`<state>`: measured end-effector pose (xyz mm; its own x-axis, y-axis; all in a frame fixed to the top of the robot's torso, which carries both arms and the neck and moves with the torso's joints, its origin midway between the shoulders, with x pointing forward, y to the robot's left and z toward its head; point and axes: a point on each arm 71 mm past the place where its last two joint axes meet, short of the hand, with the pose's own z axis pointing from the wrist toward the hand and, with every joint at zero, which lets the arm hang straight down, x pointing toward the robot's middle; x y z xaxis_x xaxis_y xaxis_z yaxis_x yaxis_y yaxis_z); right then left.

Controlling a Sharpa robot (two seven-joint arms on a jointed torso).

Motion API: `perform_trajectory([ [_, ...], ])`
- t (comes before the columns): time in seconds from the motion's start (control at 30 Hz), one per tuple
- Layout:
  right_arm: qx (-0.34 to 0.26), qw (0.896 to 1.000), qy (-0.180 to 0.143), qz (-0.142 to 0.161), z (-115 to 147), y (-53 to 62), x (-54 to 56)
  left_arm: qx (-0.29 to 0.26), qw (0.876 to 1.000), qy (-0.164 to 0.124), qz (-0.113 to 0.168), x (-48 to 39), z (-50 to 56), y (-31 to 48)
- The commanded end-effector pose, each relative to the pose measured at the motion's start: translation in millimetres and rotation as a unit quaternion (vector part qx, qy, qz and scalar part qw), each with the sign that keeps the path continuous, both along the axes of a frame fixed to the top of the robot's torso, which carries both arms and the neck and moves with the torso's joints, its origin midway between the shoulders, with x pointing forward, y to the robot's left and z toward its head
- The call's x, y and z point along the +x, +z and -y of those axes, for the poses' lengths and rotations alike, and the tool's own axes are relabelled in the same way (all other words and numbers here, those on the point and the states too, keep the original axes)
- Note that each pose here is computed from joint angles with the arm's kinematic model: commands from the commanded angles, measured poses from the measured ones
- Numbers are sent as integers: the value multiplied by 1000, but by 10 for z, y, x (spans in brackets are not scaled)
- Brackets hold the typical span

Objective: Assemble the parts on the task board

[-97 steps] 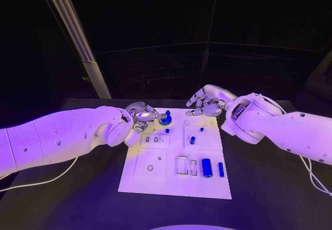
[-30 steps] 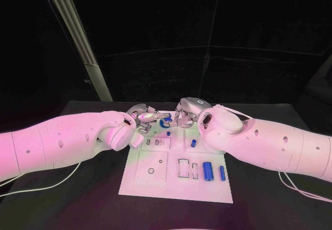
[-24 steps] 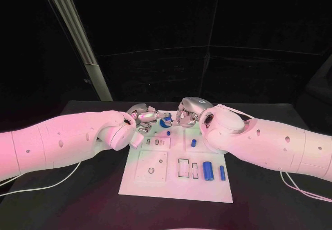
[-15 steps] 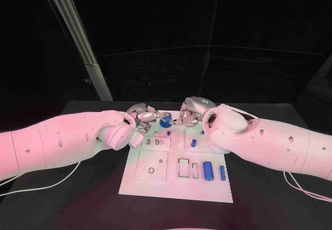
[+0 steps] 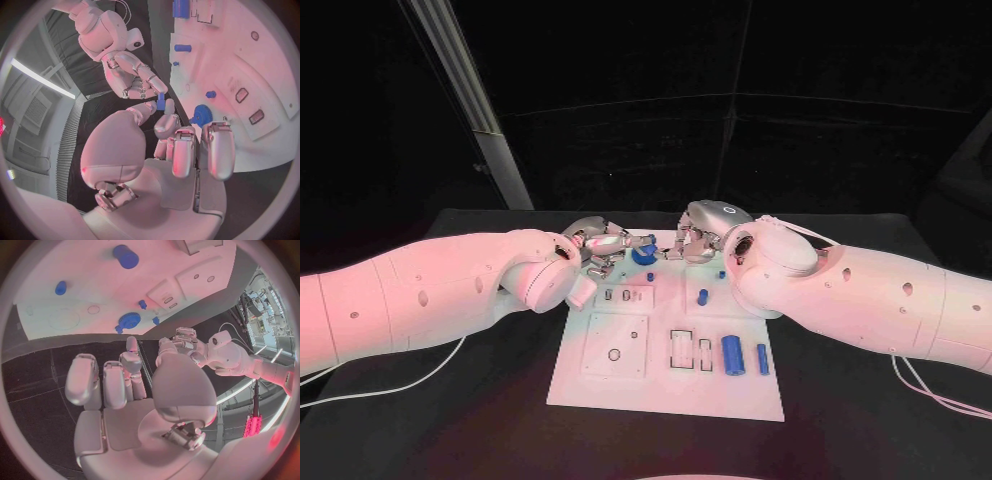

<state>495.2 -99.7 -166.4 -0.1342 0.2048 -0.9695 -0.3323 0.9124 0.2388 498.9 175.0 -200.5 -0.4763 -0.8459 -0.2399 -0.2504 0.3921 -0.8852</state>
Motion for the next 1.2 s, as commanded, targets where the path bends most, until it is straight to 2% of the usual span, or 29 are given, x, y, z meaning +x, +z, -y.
perform_trajectory([
  [0.03, 3, 1000, 7, 6, -11, 26, -8, -4, 1000, -13, -4, -10, 30, 1],
  [0.4, -1, 1000, 19, -1, 56, 33, -75, -1, 1000, 2, 3, 25, -27, 6],
  [0.67, 5, 999, 31, 7, -2, 63, -137, -1, 1000, 0, 2, 25, -11, 4],
  [1.2, 9, 999, 28, 15, -147, 58, -81, -1, 1000, -8, -4, 13, 38, -2],
])
